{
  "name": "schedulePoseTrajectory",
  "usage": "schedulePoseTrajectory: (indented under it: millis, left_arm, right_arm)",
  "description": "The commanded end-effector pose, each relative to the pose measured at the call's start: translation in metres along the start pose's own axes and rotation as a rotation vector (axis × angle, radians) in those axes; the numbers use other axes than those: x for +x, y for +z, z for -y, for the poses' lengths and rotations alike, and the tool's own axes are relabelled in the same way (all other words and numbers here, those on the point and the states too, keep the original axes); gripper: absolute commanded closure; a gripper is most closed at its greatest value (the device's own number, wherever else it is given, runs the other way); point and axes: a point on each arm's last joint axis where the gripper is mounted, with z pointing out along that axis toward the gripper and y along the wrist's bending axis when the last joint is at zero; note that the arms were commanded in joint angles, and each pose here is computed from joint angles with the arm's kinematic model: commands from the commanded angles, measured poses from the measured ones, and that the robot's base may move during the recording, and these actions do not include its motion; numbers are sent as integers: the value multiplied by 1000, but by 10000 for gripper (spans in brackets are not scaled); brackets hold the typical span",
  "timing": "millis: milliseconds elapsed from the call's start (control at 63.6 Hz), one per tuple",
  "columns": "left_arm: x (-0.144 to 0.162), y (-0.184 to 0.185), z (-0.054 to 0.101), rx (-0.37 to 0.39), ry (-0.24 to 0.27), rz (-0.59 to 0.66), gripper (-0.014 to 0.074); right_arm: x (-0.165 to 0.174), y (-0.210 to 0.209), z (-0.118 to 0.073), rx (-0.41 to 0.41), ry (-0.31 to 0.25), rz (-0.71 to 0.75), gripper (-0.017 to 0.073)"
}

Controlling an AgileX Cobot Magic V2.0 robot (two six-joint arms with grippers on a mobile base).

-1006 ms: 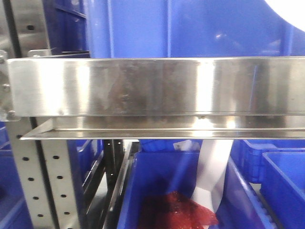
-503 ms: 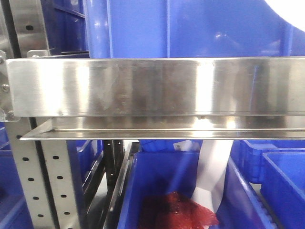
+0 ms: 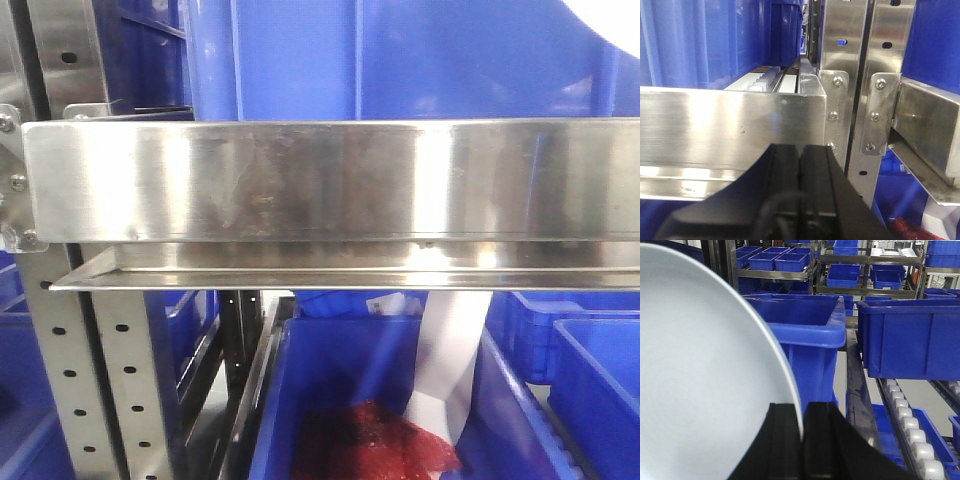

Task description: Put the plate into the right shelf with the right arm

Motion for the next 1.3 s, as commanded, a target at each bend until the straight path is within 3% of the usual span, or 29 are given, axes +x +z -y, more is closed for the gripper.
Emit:
schedulePoseTrajectory:
  millis: [0,236,361,660,1037,1289]
  left_arm:
    - [-5,-1,-1,-12,-15,89,722]
    - [-5,-1,-1,-12,-15,89,722]
    - [-5,-1,-1,-12,-15,89,722]
    - [-5,-1,-1,-12,-15,89,722]
    - [-5,-1,-1,-12,-15,89,722]
    - [-5,-1,-1,-12,-15,89,722]
  right_arm:
    - [-19,-2,1,23,-1,125,497]
    - [-17,-2,-1,1,45,81,497]
    - [-35,-8,-4,-26,109,124,497]
    - [-87,-15,-8,-53,128,220,497]
    - [-138,45,-5,-33,136,215,497]
    - [-165,106,-6,-49,141,171,497]
